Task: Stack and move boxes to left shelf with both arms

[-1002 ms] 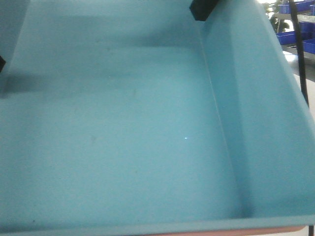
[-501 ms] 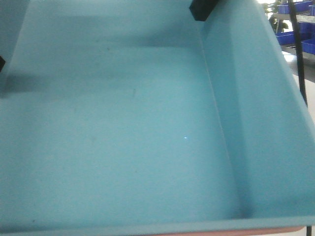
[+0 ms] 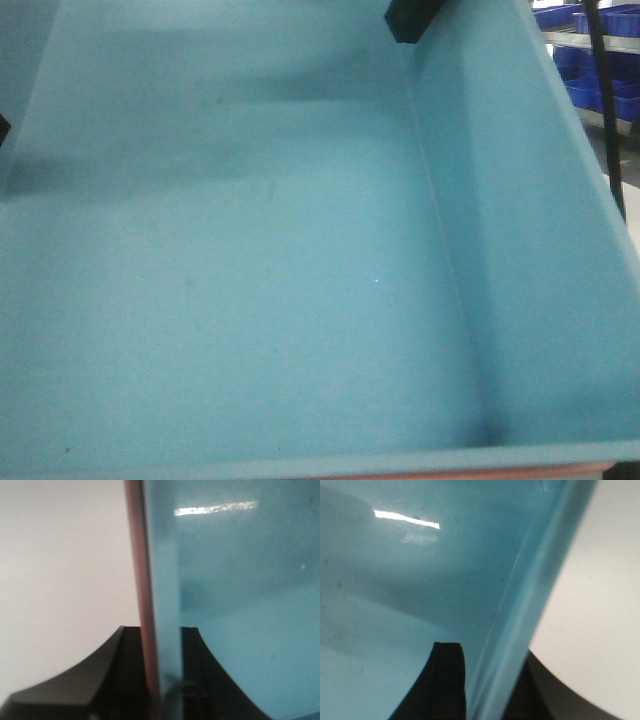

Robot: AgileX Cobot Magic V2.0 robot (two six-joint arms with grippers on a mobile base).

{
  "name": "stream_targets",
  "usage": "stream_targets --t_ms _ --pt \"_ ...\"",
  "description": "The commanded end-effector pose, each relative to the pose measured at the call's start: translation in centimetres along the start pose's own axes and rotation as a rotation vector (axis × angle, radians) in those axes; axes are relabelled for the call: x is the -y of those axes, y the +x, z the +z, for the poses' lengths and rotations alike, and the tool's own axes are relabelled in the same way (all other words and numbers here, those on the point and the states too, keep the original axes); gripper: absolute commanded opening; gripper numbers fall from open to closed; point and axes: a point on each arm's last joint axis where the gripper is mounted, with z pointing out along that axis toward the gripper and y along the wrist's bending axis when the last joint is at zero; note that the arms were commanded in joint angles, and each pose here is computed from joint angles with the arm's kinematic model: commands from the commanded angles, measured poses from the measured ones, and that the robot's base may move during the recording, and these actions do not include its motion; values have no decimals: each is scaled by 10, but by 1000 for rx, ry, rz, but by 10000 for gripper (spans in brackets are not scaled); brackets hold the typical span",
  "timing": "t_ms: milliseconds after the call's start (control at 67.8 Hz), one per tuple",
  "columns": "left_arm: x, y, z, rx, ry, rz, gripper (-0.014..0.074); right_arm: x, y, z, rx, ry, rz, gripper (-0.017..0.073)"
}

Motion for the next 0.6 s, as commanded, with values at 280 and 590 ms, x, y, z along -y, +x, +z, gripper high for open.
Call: stream_targets --t_ms 280,590 --pt "22 -24 -21 217 238 37 -3 -18 -17 -23 175 -137 22 56" --pt "22 -24 -21 217 238 37 -3 -18 -17 -23 175 -137 22 56"
